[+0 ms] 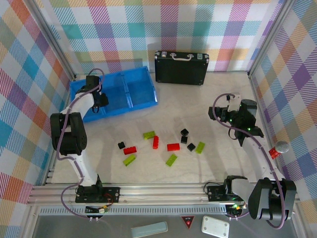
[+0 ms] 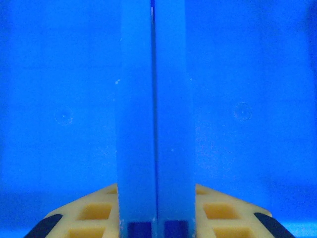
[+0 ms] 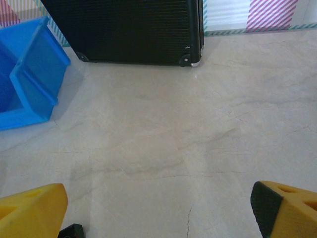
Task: Sort the legos into containers by color
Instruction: Move the container to the top-center of the table.
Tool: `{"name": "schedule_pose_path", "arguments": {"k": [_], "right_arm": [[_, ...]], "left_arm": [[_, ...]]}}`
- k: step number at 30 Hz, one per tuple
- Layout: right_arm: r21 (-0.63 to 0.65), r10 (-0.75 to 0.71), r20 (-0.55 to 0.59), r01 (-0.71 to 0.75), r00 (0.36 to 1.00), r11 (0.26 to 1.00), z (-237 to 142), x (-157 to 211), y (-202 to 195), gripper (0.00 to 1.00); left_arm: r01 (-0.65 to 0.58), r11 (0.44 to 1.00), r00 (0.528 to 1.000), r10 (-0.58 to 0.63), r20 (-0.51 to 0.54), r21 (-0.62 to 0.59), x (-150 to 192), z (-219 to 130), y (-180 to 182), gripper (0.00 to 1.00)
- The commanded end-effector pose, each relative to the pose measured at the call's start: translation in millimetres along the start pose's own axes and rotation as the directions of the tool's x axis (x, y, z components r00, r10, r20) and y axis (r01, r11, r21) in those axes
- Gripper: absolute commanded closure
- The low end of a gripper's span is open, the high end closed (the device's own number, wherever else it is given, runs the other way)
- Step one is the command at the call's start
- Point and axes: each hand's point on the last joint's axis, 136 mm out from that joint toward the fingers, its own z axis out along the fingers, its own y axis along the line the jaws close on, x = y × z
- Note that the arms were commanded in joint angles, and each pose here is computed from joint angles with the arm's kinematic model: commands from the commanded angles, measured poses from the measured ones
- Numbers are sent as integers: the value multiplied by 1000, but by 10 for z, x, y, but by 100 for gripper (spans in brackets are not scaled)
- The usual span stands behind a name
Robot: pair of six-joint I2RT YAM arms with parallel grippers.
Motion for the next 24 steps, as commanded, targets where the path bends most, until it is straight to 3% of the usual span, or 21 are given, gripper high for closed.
{"name": "schedule_pose_path", "arguments": {"k": [1, 15, 24], "right_arm": [[-14, -22, 34, 23, 999, 1000, -32, -101, 47, 4], [-23, -15, 36, 16, 999, 1000, -28, -110, 60, 5], [-22, -14, 36, 15, 999, 1000, -32, -119, 61, 6]], "left_arm": [[-8, 995, 998, 2, 64, 98, -57, -301, -254, 96], [-134, 965, 988, 112, 109, 226, 126, -670, -978, 97], [-98, 956, 992, 71, 106, 275, 299, -680, -1658, 98]]}}
